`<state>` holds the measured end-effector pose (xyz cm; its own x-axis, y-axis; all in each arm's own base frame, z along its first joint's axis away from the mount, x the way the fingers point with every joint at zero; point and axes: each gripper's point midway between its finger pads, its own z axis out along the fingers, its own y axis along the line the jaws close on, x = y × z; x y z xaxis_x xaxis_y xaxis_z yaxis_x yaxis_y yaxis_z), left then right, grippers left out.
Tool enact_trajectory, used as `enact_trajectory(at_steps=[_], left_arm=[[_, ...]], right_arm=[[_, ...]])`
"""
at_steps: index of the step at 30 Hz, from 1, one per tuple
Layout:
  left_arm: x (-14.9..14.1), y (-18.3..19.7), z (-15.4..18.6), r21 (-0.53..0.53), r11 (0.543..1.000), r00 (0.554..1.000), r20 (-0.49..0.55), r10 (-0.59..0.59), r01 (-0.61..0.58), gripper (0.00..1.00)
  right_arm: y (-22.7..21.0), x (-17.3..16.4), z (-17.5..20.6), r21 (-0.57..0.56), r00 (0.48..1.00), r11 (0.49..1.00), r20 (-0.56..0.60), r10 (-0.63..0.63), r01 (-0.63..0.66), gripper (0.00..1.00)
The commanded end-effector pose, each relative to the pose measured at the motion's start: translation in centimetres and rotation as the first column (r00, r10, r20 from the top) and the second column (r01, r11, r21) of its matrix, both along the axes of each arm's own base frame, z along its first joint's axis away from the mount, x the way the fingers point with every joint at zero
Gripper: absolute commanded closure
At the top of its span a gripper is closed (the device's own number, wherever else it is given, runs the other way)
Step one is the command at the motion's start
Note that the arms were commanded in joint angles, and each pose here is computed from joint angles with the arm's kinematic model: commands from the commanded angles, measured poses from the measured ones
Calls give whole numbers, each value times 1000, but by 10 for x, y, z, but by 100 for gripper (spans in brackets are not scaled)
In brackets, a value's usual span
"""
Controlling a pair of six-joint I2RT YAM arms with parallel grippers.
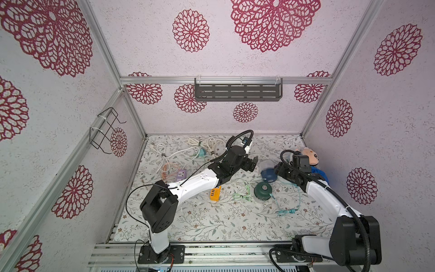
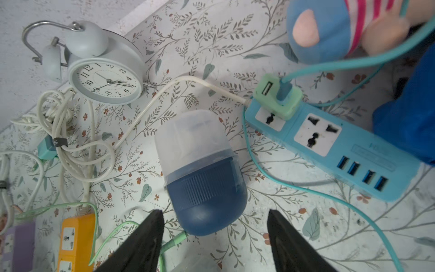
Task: Charge the cordless meat grinders
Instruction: Pick up the cordless meat grinder at the center of the board.
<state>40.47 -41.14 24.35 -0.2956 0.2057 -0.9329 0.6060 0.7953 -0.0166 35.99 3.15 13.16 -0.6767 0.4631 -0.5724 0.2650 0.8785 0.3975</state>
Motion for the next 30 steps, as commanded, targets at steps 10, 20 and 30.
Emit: enact_trajectory(at_steps=[10,20,30], left_arm=[[51,-97,-77,-66,988,975,-164,-151,142,3],[68,-115,-87,-171,982,980,-165,-112,83,3],[25,-38,-78,-176,984,984,-179,9,-41,2]], right_arm=[[-4,-39,-59,134,995,989,-87,-48,60,81],[9,-9,-75,203,995,979,-95,-11,30,82],[17,35,-73,209,996,978,-84,20,-2,78]])
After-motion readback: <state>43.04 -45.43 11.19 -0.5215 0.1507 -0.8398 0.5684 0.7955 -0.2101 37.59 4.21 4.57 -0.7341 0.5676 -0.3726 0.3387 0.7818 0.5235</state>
